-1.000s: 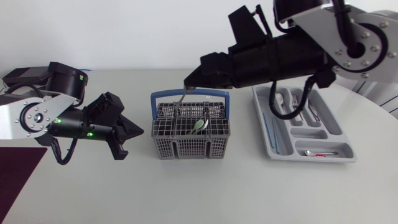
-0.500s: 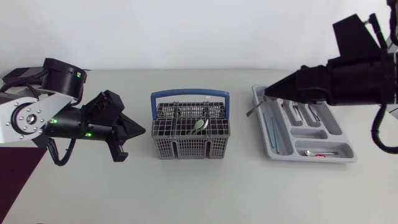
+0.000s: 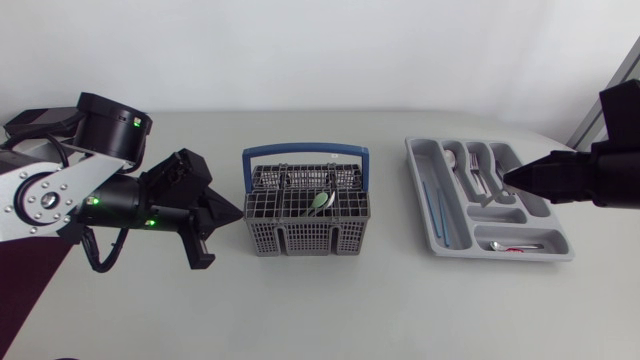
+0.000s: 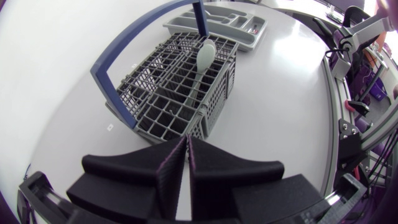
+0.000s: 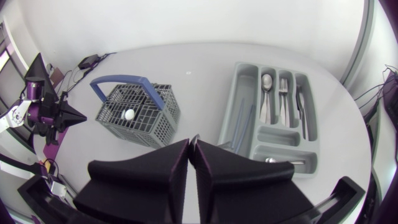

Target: Unload the cutlery basket into the drawer organizer.

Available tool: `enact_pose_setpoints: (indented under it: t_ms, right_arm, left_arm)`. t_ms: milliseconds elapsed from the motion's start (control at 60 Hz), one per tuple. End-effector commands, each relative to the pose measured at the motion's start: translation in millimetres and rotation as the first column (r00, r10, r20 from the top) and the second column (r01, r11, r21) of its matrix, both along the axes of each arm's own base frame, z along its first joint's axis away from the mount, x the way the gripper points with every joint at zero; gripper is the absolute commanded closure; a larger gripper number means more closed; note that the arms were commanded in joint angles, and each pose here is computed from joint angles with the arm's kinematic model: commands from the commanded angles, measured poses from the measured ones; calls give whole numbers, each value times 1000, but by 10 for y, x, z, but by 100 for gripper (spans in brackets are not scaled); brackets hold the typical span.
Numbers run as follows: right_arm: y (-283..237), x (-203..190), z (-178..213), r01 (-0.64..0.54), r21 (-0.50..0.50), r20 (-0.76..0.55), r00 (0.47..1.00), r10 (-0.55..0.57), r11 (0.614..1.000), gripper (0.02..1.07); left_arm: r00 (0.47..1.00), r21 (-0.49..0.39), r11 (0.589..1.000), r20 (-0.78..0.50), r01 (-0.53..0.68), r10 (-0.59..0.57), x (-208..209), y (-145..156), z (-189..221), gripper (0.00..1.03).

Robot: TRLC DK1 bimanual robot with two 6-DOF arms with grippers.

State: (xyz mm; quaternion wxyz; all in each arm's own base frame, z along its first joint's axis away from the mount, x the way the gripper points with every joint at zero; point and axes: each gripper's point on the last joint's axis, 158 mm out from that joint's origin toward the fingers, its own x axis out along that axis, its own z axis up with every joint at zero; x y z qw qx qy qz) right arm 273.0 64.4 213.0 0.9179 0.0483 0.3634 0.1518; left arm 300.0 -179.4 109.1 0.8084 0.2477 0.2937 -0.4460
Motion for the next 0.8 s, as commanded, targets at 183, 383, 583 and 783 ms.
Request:
enact_pose_setpoints:
  t_ms: [183, 383, 583, 783]
  right_arm:
    - [-547, 24, -403, 82, -200, -29, 996, -90, 976, 96]
    - [-937, 112, -850, 150, -296, -89, 979, -183, 943, 96]
    - [-1189, 282, -1121, 215, -382, -109, 956, -274, 899, 96]
    - [-1256, 404, -1413, 238, -454, -138, 933, -332, 859, 96]
  left_arm:
    - [1000, 11, 1000, -25, -14, 14, -105, 40, -66, 84]
    - [999, 21, 1000, -38, -5, 6, -125, 20, -147, 84]
    - [999, 24, 1000, -41, -5, 6, -143, 32, -175, 84]
    - [999, 27, 1000, -51, -12, 13, -182, 71, -224, 84]
